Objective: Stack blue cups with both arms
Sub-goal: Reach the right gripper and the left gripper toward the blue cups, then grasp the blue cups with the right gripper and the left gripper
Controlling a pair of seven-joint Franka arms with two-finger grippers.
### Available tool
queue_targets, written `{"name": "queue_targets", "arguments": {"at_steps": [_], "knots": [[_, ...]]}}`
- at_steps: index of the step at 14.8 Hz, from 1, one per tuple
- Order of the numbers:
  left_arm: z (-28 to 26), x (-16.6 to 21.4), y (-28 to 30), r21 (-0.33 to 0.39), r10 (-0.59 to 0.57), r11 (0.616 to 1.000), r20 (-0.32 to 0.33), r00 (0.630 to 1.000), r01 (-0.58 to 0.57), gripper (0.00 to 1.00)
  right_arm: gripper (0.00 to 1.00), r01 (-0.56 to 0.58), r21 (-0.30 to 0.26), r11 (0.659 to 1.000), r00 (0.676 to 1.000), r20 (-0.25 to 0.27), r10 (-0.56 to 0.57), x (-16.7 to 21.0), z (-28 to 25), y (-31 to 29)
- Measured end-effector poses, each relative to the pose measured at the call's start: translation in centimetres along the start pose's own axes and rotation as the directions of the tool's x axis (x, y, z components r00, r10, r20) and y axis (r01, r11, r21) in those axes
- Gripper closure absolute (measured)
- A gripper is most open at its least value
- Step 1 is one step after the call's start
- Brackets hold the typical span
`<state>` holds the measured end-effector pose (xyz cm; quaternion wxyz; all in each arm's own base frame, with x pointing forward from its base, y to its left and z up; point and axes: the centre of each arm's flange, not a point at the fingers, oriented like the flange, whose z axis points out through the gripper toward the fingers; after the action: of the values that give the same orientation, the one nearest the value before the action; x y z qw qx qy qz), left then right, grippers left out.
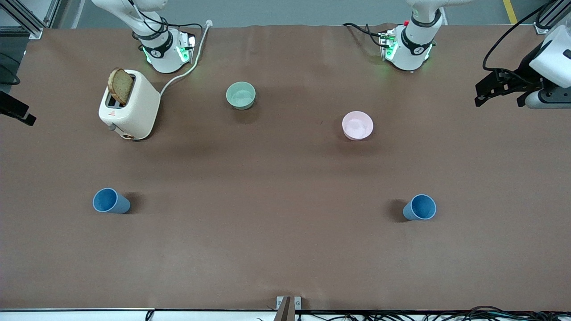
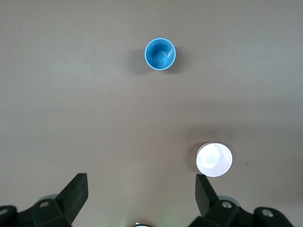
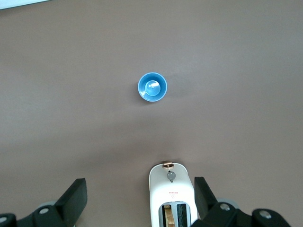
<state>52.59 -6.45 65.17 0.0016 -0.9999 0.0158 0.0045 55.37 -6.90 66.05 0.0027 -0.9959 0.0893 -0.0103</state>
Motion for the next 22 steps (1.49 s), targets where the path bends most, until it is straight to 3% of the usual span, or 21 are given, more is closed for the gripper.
{"name": "queue_targets", "arguments": {"at_steps": [6, 9, 16, 22], "knots": [[0.2, 0.3, -0.4, 0.043, -0.001, 0.999, -0.002, 1.0, 0.001, 0.0, 0.0, -0.018, 0.0, 1.0, 1.0, 0.007, 0.018, 0.1, 0.3, 1.1], [2.9, 3.0, -0.6, 0.057, -0.008, 0.998, -0.018, 1.0, 0.009, 0.0, 0.0, -0.014, -0.002, 1.0, 0.999, 0.035, 0.014, 0.8, 1.9, 0.9], [17.4, 10.9, -1.0, 0.009, -0.035, 0.999, -0.038, 0.999, 0.035, 0.0, 0.0, 0.15, 0.0, 0.989, 0.982, 0.113, -0.149, 8.5, 19.3, 3.7], [30.4, 14.7, -2.0, -0.01, -0.122, 0.992, 0.005, 0.993, 0.122, 0.0, 0.0, 0.159, -0.018, 0.987, 0.986, 0.058, -0.158, 10.6, 31.6, 5.1]]}}
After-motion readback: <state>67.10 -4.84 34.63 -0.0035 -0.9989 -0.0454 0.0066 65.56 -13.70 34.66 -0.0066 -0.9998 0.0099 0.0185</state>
